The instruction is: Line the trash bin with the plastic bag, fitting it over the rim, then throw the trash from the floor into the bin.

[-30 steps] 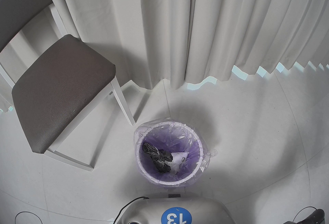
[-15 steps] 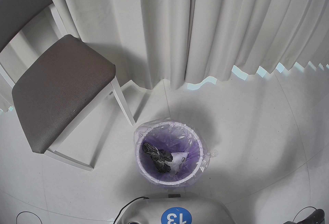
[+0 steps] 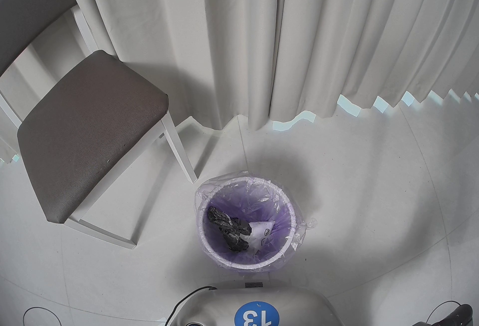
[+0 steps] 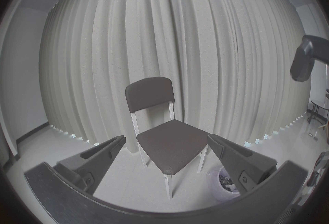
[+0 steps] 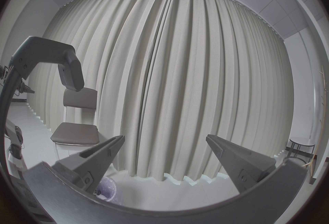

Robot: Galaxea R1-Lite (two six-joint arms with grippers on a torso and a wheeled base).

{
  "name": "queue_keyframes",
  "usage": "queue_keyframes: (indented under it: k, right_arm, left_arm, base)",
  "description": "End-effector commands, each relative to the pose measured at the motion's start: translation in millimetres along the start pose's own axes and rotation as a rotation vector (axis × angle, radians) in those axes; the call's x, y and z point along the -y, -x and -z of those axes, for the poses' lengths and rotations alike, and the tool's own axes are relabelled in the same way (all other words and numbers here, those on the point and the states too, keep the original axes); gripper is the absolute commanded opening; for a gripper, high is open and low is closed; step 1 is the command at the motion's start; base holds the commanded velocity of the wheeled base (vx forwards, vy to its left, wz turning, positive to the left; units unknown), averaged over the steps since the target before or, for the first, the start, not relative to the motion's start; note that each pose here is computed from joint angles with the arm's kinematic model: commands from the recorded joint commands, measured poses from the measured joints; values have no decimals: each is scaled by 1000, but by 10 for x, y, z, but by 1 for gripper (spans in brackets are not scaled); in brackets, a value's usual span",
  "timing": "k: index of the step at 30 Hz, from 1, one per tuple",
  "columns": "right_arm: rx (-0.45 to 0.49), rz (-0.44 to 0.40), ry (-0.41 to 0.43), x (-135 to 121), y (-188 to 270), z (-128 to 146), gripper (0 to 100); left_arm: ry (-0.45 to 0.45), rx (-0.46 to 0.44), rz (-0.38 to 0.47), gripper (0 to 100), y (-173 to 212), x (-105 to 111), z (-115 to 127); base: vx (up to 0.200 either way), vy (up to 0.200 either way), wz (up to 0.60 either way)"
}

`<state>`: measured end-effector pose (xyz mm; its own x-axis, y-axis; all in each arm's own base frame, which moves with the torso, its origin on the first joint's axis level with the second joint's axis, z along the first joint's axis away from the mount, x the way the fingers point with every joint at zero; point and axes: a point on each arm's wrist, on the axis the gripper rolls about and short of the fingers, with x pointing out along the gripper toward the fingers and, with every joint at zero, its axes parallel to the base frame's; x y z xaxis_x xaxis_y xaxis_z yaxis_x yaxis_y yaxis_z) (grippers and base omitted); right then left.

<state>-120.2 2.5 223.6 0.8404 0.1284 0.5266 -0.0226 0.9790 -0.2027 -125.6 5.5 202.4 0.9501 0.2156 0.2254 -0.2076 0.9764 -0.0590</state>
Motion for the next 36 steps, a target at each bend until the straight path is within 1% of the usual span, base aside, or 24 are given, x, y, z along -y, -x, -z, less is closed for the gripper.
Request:
queue_keyframes:
  k: [1,2,4,6,10,12,14,17,19,20,21,23,27,30,36]
  right_arm:
    - [-81,-17,-13,-39,-130,362,100]
    - [-87,-18,-14,-43,-131,385,100]
    - [-134,-27,-20,-67,-144,536,100]
    - [-165,-28,-22,-88,-154,650,100]
    - [-180,-31,-24,-100,-168,738,100]
    - [-194,-31,-27,-107,-171,783,100]
    - [-201,-34,-26,-111,-172,805,100]
    - [-212,-34,-26,-116,-174,838,100]
    - [-222,-37,-24,-121,-175,875,100]
    - [-222,-37,-24,-121,-175,875,100]
    - [-237,-39,-26,-130,-177,927,100]
    - [-246,-40,-28,-136,-178,970,100]
    - [-256,-43,-26,-153,-184,1076,100]
    - [-273,-46,-26,-163,-181,1138,100]
    - [-333,-53,-32,-195,-162,1321,100]
  left_arm:
    - [40,-69,-8,100,-374,78,508]
    - [42,-76,-8,100,-400,84,554]
    - [46,-104,-10,100,-523,110,796]
    - [54,-121,-10,100,-596,125,977]
    - [58,-183,-21,100,-665,136,1289]
    - [84,-210,-36,100,-680,136,1412]
    - [115,-201,-34,100,-682,139,1405]
    - [124,-201,-23,100,-683,142,1404]
    - [126,-206,8,100,-682,148,1406]
    - [126,-206,8,100,-682,148,1406]
    - [118,-213,47,100,-681,156,1406]
    - [110,-215,68,100,-681,161,1409]
    - [30,-218,99,100,-682,166,1415]
    - [14,-225,139,100,-679,174,1422]
    - [-1,-225,147,100,-678,176,1431]
  base:
    - [0,0,0]
    - [0,0,0]
    - [0,0,0]
    - [0,0,0]
    - [0,0,0]
    - [0,0,0]
    - [0,0,0]
    - [0,0,0]
    - [0,0,0]
    - [0,0,0]
    - [0,0,0]
    - [0,0,0]
    - [0,0,0]
    - [0,0,0]
    - [0,0,0]
